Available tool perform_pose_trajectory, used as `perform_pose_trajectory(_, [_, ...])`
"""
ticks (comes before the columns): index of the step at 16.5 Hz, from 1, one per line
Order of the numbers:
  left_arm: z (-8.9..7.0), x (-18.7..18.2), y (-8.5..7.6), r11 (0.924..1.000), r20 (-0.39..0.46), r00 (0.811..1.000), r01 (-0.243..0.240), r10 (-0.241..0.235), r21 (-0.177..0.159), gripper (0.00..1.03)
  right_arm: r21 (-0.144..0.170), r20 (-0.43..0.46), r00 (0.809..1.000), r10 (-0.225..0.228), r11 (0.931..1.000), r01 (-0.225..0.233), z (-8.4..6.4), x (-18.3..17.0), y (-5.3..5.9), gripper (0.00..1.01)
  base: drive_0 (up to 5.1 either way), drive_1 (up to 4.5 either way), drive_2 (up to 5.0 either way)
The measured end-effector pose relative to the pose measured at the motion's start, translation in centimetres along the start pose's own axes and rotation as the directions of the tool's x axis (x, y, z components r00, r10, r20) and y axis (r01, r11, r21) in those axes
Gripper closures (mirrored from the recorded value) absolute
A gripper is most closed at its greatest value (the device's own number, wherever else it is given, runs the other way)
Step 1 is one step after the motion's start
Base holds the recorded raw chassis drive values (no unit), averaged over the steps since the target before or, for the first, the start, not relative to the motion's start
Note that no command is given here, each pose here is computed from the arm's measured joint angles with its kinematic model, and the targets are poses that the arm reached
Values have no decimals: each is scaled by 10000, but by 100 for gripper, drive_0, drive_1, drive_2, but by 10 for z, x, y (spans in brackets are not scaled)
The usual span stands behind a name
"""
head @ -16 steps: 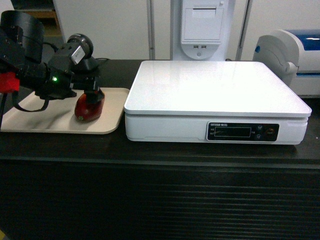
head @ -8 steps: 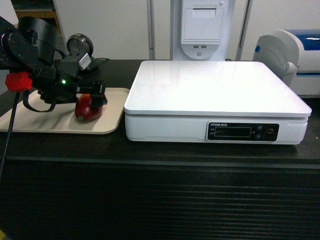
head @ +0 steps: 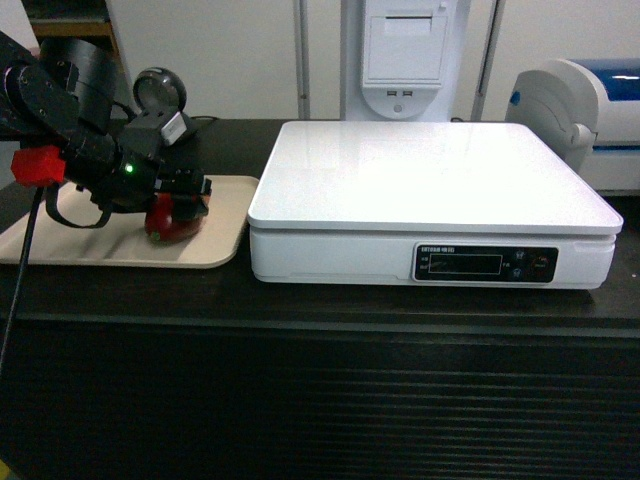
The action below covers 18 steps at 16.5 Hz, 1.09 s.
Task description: Place dark red mango on scale at checkout
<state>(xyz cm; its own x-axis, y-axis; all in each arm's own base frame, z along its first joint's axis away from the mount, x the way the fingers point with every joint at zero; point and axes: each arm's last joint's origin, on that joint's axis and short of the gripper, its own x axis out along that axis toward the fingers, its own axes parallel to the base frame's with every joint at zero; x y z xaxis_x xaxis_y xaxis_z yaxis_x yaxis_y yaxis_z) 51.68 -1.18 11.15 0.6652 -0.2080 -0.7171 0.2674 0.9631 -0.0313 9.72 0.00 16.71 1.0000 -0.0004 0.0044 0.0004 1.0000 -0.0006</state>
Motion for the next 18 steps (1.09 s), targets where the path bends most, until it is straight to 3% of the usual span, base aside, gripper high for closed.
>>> perform_pose_trajectory(3, [3, -21, -8, 9999, 354, 9993, 84, -88, 123, 39, 0, 4, 10000, 0, 10000, 0, 0, 0, 0, 3, 0, 0, 0])
perform_pose_trajectory(6, [32, -75, -33, 9982, 1839, 9828, 82, -191, 599, 39, 0, 0, 10000, 0, 10000, 0, 0, 0, 0, 3, 0, 0, 0])
perform_pose_trajectory(9, [54, -123, -88, 9942, 3149, 9446, 704, -924, 807, 39, 0, 0, 10000, 4, 10000, -4, 0, 0, 0, 3, 0, 0, 0])
perform_pose_trajectory(11, [52, -133, -132, 9861, 3180, 9338, 1470, -1643, 779, 39, 0, 0, 10000, 4, 10000, -4, 0, 0, 0, 3, 0, 0, 0])
perform_pose_trajectory(15, [49, -125, -205, 9722, 2635, 9362, 2163, -2327, 901, 39, 0, 0, 10000, 4, 10000, -4, 0, 0, 0, 3, 0, 0, 0])
perform_pose_trajectory(18, [55, -104, -233, 9721, 2260, 9456, 2318, -2340, 367, 39, 0, 0, 10000, 0, 10000, 0, 0, 0, 0, 3, 0, 0, 0])
